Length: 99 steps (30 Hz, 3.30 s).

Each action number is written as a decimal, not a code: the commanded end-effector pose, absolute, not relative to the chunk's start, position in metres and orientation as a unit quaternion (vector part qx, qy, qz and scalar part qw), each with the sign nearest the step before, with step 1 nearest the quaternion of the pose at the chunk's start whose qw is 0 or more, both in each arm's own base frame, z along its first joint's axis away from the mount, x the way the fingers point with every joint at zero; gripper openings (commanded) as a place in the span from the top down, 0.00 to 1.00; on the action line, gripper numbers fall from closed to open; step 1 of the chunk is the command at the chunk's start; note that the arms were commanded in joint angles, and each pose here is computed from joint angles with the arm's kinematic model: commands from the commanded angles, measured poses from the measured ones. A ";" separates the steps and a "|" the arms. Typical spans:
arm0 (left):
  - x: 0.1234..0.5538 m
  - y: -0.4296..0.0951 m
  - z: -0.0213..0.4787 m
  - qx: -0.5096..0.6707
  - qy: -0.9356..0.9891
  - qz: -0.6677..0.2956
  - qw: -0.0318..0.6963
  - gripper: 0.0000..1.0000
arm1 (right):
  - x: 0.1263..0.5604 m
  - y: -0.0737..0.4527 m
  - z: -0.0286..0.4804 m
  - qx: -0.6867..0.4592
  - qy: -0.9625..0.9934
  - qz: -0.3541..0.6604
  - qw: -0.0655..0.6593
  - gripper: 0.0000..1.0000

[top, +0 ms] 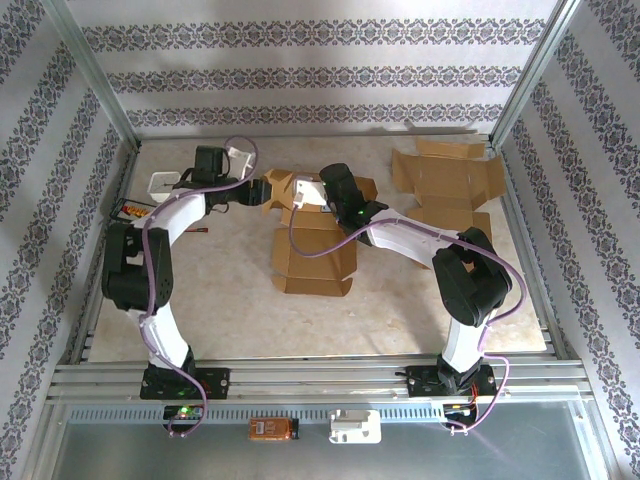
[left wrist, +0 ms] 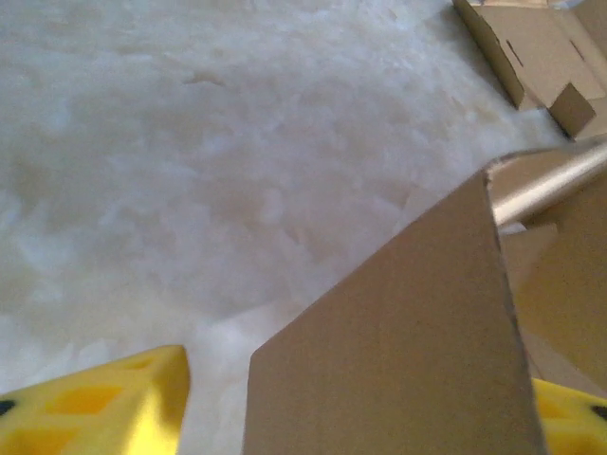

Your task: Fold the paper box

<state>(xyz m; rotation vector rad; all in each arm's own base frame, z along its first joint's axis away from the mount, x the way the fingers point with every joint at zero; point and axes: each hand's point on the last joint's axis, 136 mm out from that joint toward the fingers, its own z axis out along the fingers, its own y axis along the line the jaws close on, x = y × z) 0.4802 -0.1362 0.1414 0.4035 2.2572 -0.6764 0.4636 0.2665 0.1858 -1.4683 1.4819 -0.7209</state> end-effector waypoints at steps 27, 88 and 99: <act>0.477 -0.155 0.105 0.295 0.864 -0.092 0.397 1.00 | 0.354 0.274 0.289 -0.298 0.829 0.291 0.373 0.13; 0.454 -0.204 0.152 0.190 0.859 -0.230 0.416 1.00 | 0.414 0.257 0.148 -0.140 0.921 0.253 0.260 0.46; 0.454 -0.212 0.163 0.143 0.876 -0.272 0.373 1.00 | 0.412 0.252 0.151 -0.143 0.922 0.235 0.272 0.46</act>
